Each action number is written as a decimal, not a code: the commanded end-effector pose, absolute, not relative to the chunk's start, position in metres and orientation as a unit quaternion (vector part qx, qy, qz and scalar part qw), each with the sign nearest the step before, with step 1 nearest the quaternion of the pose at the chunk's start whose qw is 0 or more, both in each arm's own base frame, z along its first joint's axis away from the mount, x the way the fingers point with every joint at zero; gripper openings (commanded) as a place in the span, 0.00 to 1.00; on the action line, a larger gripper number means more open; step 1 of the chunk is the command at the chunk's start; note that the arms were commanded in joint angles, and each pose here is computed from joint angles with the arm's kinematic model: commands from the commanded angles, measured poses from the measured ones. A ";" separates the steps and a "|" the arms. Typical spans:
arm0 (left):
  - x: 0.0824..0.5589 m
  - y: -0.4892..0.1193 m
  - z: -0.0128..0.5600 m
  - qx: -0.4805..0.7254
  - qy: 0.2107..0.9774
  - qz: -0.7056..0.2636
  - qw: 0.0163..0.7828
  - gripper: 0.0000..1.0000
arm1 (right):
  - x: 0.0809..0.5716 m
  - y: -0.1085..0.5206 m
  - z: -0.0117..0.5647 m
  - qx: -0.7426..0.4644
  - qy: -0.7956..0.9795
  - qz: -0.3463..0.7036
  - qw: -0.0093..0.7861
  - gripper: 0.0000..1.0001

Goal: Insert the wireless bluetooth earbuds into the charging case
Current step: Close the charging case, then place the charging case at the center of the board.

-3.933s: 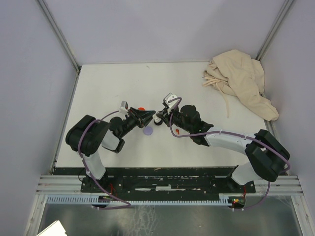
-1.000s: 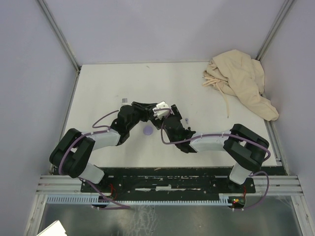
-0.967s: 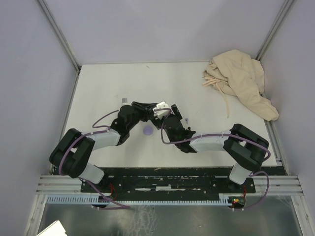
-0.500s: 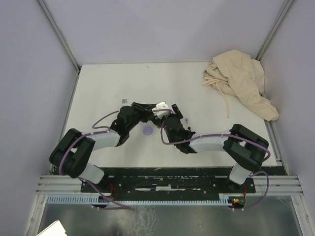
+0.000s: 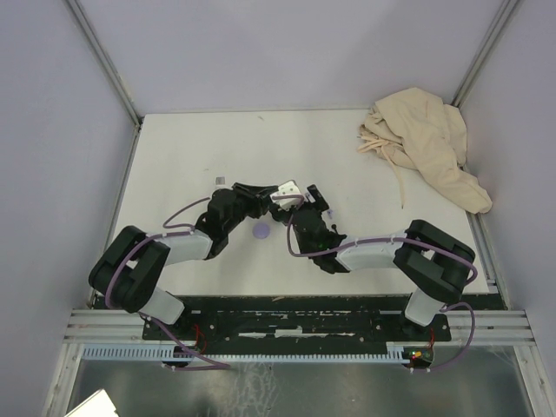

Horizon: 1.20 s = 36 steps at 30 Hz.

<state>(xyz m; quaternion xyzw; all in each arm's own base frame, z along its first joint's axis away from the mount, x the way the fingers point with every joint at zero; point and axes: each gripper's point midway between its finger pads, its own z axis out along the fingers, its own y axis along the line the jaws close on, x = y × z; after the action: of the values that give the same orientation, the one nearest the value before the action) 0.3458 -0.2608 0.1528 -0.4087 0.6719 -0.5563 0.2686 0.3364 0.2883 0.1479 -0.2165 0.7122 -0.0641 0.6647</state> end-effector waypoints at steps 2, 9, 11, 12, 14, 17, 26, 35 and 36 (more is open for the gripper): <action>0.345 -0.263 0.160 -0.407 0.658 -0.575 0.264 0.03 | 0.335 0.273 0.174 -0.181 0.701 -0.071 0.686 0.91; 0.351 -0.226 0.145 -0.389 0.687 -0.522 0.323 0.03 | 0.332 0.216 0.183 -0.109 0.765 -0.046 0.633 0.92; 0.348 -0.209 0.134 -0.385 0.706 -0.483 0.346 0.03 | 0.334 0.208 0.187 -0.101 0.783 -0.015 0.614 0.92; 0.347 -0.199 0.132 -0.383 0.710 -0.467 0.361 0.03 | 0.334 0.206 0.188 -0.103 0.790 -0.003 0.605 0.92; 0.345 -0.181 0.128 -0.380 0.720 -0.434 0.386 0.03 | 0.334 0.205 0.192 -0.109 0.802 0.009 0.587 0.91; 0.343 -0.164 0.128 -0.377 0.724 -0.408 0.410 0.03 | 0.334 0.217 0.194 -0.138 0.820 0.023 0.555 0.90; 0.332 -0.131 0.102 -0.381 0.738 -0.362 0.423 0.03 | 0.349 0.290 0.168 -0.218 0.858 0.090 0.455 0.88; 0.322 -0.099 0.088 -0.378 0.747 -0.313 0.448 0.03 | 0.379 0.370 0.152 -0.279 0.854 0.161 0.408 0.88; 0.321 -0.097 0.087 -0.378 0.748 -0.310 0.450 0.03 | 0.382 0.378 0.149 -0.285 0.854 0.167 0.403 0.88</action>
<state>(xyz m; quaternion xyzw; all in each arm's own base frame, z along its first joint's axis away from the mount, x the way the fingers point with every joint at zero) 0.3189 -0.1114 0.0803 -0.4022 0.7462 -0.3355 0.4110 0.3735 0.3423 0.1343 -0.2598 0.8669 0.1167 0.4091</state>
